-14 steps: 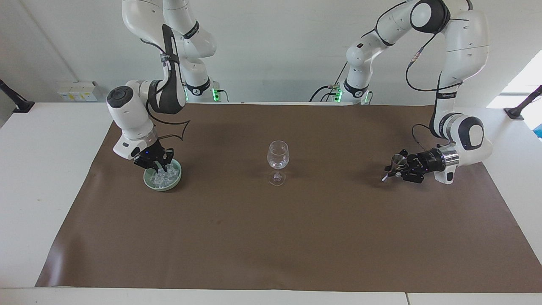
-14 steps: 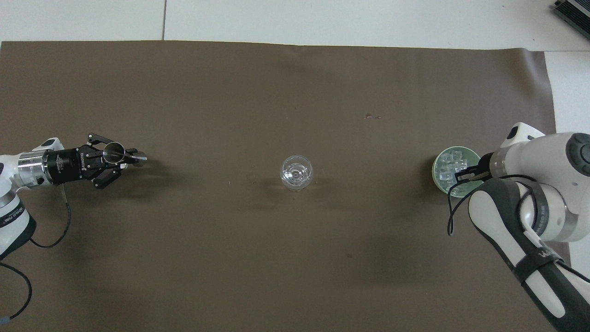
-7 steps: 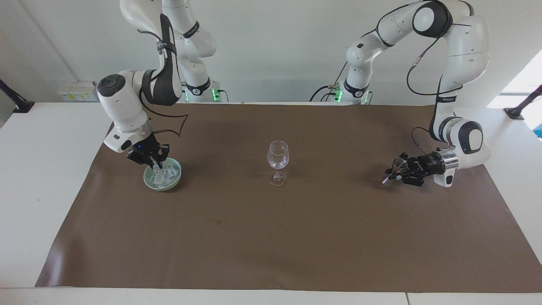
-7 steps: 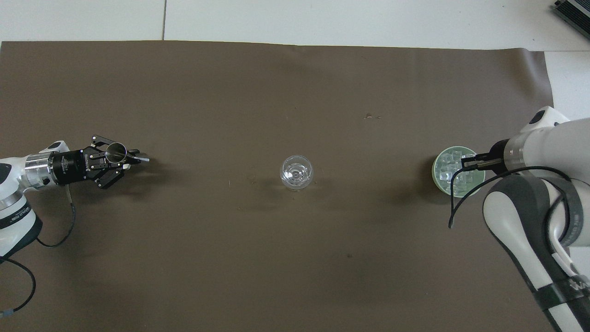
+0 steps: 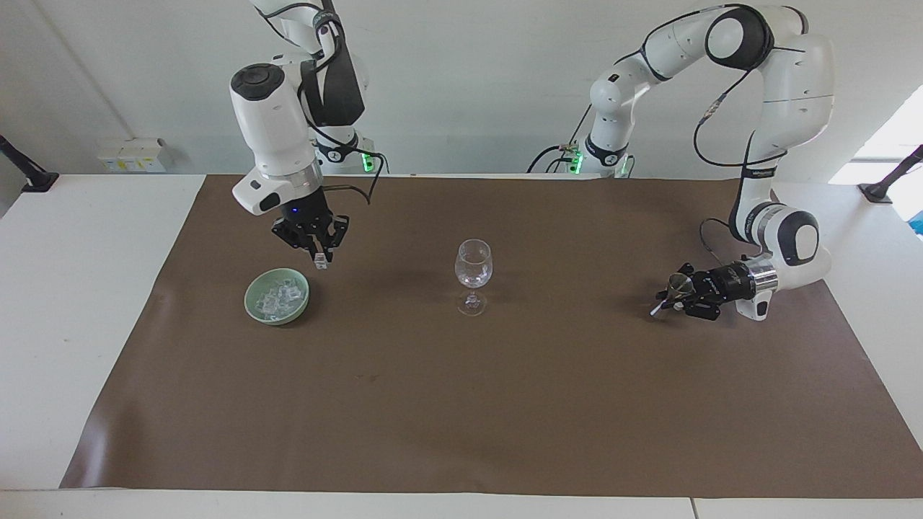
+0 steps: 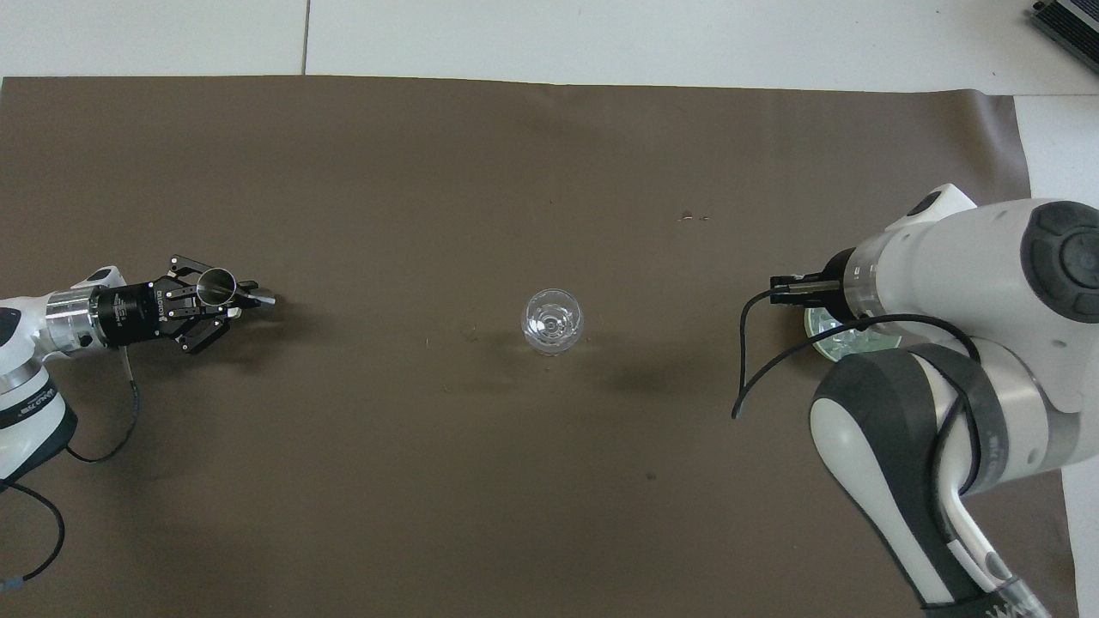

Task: Pour wine and add ice with both arms
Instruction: 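Carry the green ice cup with the right gripper over the clear glass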

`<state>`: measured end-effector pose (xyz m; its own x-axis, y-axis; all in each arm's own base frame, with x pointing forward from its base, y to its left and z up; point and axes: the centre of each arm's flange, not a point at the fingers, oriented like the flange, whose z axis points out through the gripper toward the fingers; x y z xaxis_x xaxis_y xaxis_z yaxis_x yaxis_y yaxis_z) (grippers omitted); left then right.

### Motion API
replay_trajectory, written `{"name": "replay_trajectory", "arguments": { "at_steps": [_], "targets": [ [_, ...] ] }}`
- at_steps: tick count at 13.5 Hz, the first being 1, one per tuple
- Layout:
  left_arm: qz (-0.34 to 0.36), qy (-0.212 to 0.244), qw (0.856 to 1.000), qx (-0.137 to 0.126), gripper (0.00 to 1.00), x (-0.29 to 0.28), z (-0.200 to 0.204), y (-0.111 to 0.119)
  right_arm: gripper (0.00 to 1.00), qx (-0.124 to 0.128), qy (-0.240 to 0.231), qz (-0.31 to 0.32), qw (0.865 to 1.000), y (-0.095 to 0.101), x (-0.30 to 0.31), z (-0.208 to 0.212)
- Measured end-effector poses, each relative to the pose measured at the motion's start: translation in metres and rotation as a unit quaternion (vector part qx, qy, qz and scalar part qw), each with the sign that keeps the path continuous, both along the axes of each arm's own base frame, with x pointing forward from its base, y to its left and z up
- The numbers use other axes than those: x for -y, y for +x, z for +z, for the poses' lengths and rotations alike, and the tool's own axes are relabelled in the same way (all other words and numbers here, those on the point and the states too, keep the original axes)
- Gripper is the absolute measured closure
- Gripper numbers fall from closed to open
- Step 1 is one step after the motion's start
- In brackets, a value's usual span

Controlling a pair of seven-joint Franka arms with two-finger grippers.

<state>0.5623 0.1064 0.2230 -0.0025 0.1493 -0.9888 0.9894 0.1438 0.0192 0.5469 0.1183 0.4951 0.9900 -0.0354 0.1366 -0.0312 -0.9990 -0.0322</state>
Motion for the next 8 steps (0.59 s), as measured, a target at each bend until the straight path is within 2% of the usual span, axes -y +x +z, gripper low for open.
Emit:
{"name": "replay_trajectory", "arguments": {
  "at_steps": [3, 8],
  "targets": [
    [-0.001, 0.012, 1.0, -0.005, 0.79, -0.001, -0.005, -0.002, 0.78, 0.017, 0.026, -0.037, 0.999, -0.006, -0.044, 0.009],
    [-0.001, 0.019, 1.0, -0.009, 0.79, -0.001, -0.01, -0.003, 0.78, 0.034, 0.108, -0.107, 0.988, -0.014, -0.104, 0.016]
  ]
}}
